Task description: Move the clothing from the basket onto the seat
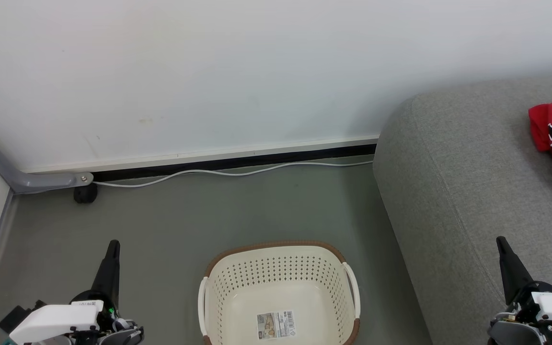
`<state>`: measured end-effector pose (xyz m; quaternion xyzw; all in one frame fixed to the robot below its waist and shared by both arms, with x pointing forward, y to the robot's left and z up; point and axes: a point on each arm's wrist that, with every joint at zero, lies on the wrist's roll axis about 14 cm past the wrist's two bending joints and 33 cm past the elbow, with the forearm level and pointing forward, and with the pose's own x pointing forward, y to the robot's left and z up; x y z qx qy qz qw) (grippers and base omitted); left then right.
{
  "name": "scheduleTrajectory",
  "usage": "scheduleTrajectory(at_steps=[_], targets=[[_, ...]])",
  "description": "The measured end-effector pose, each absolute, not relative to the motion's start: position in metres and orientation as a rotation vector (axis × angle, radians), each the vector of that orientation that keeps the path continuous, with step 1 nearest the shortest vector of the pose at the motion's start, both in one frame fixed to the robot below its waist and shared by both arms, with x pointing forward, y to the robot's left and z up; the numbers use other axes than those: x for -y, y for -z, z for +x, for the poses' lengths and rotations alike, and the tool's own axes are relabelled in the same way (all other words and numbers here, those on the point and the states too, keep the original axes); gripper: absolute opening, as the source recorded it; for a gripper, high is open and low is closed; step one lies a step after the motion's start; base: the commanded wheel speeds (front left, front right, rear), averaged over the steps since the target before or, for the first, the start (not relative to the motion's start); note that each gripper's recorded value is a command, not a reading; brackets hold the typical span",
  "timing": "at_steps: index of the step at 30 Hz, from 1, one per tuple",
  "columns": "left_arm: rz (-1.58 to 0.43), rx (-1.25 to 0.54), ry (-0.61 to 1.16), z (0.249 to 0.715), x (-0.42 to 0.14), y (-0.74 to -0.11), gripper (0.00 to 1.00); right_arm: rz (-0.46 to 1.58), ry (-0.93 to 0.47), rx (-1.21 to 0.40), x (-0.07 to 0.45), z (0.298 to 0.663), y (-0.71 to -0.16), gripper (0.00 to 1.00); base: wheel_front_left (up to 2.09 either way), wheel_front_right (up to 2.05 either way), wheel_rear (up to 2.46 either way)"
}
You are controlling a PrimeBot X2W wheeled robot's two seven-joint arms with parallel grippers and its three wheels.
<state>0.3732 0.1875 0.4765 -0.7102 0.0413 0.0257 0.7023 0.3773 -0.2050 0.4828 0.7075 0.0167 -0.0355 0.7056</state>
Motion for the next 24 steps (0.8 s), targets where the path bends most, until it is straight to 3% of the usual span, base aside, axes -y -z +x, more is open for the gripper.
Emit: scheduleTrajectory(at_steps=[24], targets=[[-1.581, -0.092, -0.057, 0.3732, -0.1875, -0.4765, 0.0, 1.573, 0.079, -0.037, 0.205, 0.3773, -0.4828, 0.0, 0.0, 0.0, 0.0]])
